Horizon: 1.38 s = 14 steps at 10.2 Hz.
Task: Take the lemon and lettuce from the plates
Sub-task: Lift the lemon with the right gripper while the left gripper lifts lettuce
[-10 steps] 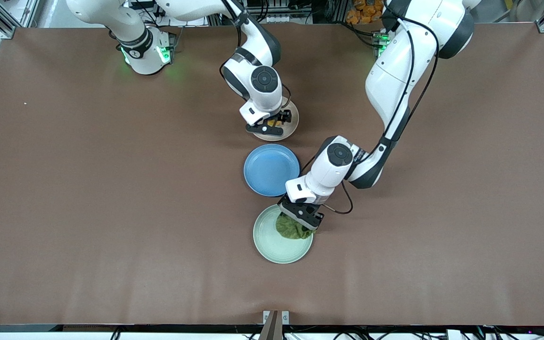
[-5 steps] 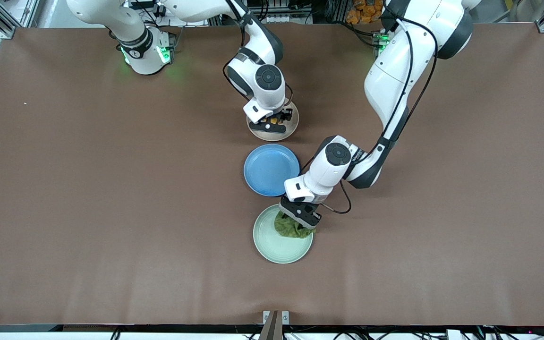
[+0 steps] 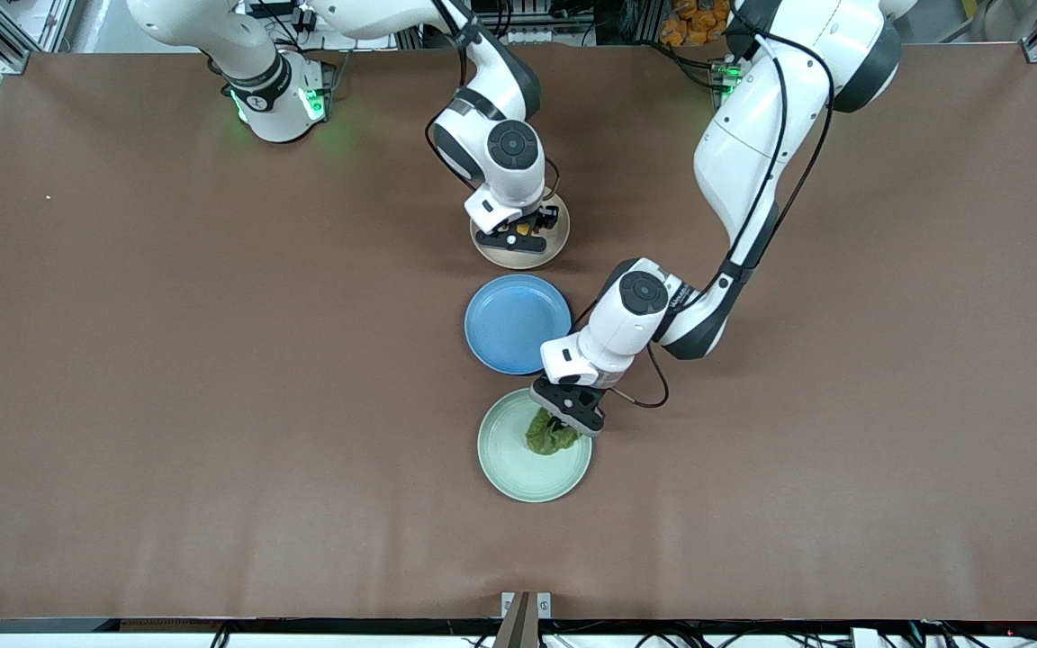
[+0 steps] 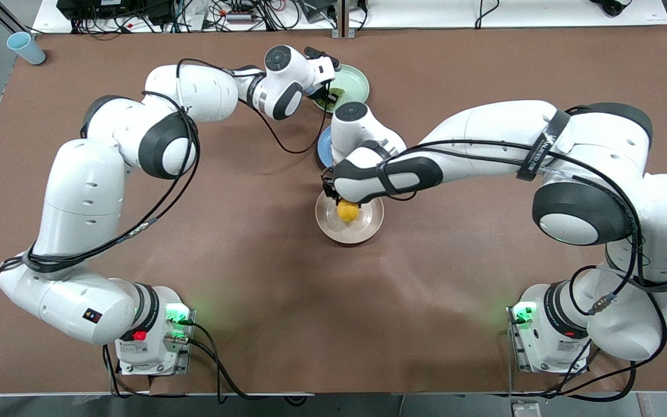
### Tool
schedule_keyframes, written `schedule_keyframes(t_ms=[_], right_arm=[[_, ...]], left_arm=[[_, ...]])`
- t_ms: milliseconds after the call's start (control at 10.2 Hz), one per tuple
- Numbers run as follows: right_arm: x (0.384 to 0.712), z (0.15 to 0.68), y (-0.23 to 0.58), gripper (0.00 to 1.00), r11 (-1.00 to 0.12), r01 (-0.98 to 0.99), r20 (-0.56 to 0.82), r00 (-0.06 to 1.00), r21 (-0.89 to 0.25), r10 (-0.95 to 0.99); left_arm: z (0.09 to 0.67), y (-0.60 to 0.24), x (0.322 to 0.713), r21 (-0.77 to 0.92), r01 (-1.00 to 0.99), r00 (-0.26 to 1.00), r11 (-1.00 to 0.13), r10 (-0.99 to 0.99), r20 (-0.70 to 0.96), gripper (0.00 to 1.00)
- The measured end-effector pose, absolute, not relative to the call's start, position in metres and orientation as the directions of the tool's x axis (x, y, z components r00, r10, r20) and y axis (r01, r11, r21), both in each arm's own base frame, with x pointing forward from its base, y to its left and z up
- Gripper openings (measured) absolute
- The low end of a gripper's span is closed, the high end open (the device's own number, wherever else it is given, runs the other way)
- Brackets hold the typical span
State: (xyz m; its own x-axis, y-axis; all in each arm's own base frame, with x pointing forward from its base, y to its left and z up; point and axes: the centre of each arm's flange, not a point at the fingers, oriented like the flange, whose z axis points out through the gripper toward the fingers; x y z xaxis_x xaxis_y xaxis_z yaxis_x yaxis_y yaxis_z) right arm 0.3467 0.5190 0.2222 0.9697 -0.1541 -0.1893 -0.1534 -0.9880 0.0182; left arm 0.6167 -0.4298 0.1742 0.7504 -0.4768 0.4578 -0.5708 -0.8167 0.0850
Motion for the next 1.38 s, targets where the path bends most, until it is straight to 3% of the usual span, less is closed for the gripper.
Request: schedule_keyframes(t_ms=[394,788,1083,1379], right_arm=[[0.415,0.285,0.474,0.64,-0.980,-0.195,-0.161,0.969,-0.044,-0.185],[0.507,0.291,0.365,0.64,-0.988,-0.136,-0.163,0.979,-0.067,-0.124],[0.564,0.283,0.244,0.64,-0.993,-0.071,-0.179,0.982,-0.090,-0.054],[0.572,0.243,0.136,0.64,-0.993,0.007,-0.229,0.973,-0.115,0.033]], left_arm=[[0.248,-0.414,0.637,0.052,-0.551,0.791,-0.833,-0.502,0.349,0.04],[0.367,-0.298,0.684,0.008,-0.410,0.874,-0.912,-0.390,0.290,0.04],[0.344,-0.213,0.692,0.004,-0.240,0.967,-0.971,-0.239,0.091,0.04],[0.294,-0.200,0.679,-0.011,-0.044,0.998,-0.999,-0.044,-0.050,0.04]])
